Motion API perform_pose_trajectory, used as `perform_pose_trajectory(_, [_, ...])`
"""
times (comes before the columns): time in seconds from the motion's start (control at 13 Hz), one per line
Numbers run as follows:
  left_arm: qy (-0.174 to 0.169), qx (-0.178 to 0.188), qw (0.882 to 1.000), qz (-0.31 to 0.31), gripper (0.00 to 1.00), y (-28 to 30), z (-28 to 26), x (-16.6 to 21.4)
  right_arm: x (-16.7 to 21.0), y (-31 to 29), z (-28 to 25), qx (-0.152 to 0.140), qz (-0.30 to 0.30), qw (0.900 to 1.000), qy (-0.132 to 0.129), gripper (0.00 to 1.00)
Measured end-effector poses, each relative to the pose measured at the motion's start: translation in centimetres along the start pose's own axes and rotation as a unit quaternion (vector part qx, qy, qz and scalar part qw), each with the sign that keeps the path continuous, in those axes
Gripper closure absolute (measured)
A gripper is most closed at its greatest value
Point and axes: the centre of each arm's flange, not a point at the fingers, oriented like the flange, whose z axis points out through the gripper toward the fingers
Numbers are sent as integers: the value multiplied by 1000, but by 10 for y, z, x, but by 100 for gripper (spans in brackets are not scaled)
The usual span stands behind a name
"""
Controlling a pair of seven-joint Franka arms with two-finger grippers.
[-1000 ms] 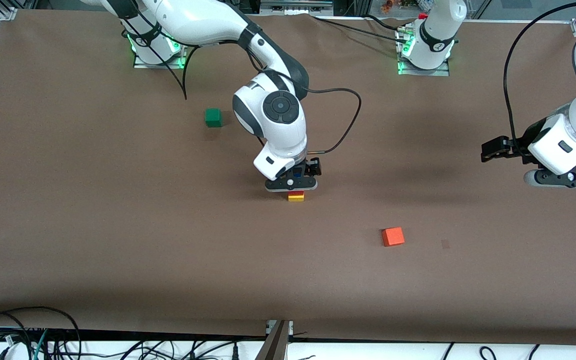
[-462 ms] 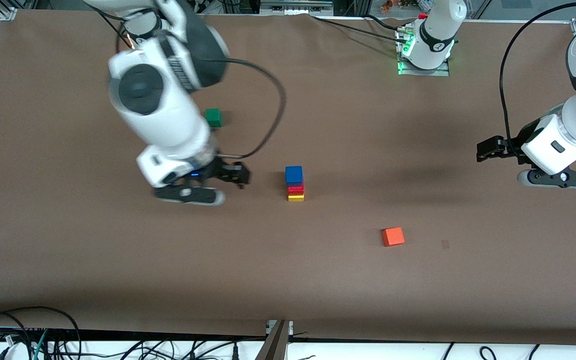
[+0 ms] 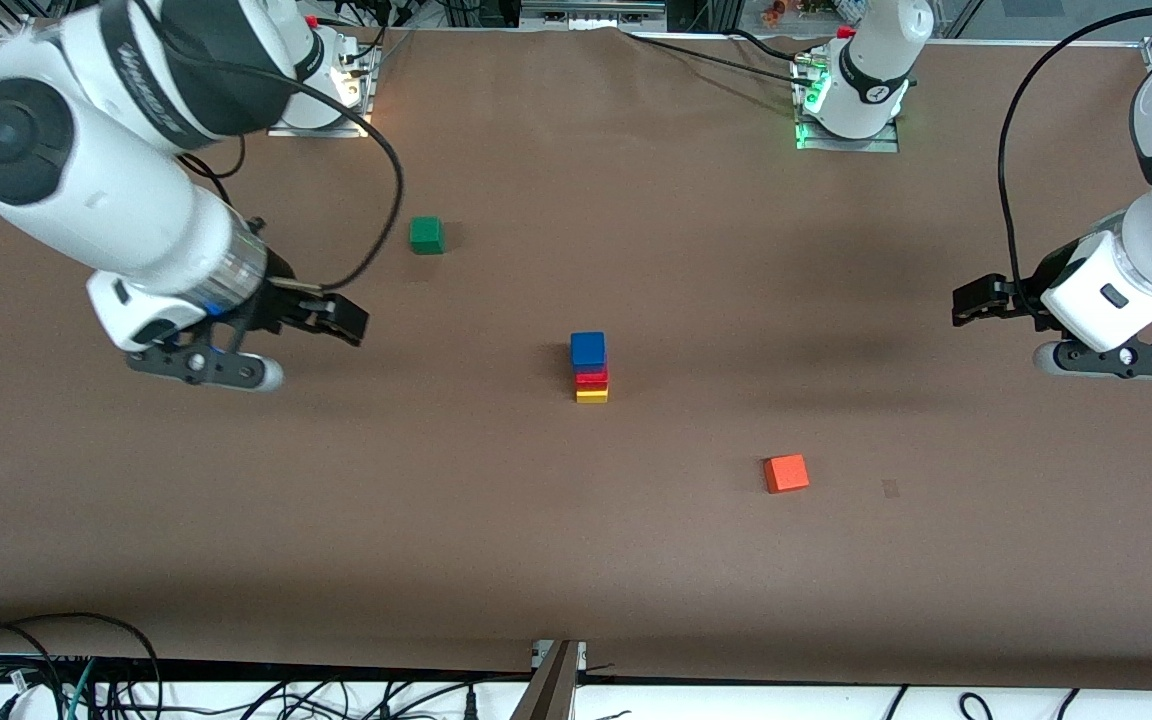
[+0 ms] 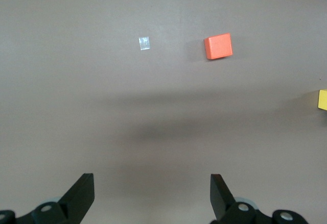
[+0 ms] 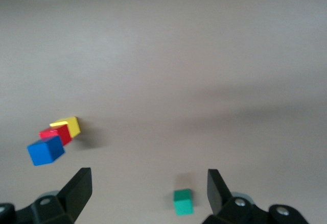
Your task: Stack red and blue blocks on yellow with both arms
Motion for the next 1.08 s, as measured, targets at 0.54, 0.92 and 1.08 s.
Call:
perform_pose_trajectory(0.54, [3,0,1000,-7,0,-8,-2,1,-7,172,-5,-3,-5,1000,-28,0])
perform_pose_trajectory(0.92, [2,0,1000,-9,0,-11,1,2,-28,204,5,-14,-24,1000,-3,0])
perform_pose_trajectory(1.08, [2,0,1000,-9,0,-10,1,3,-37,194,5,-21,-37,999,3,0])
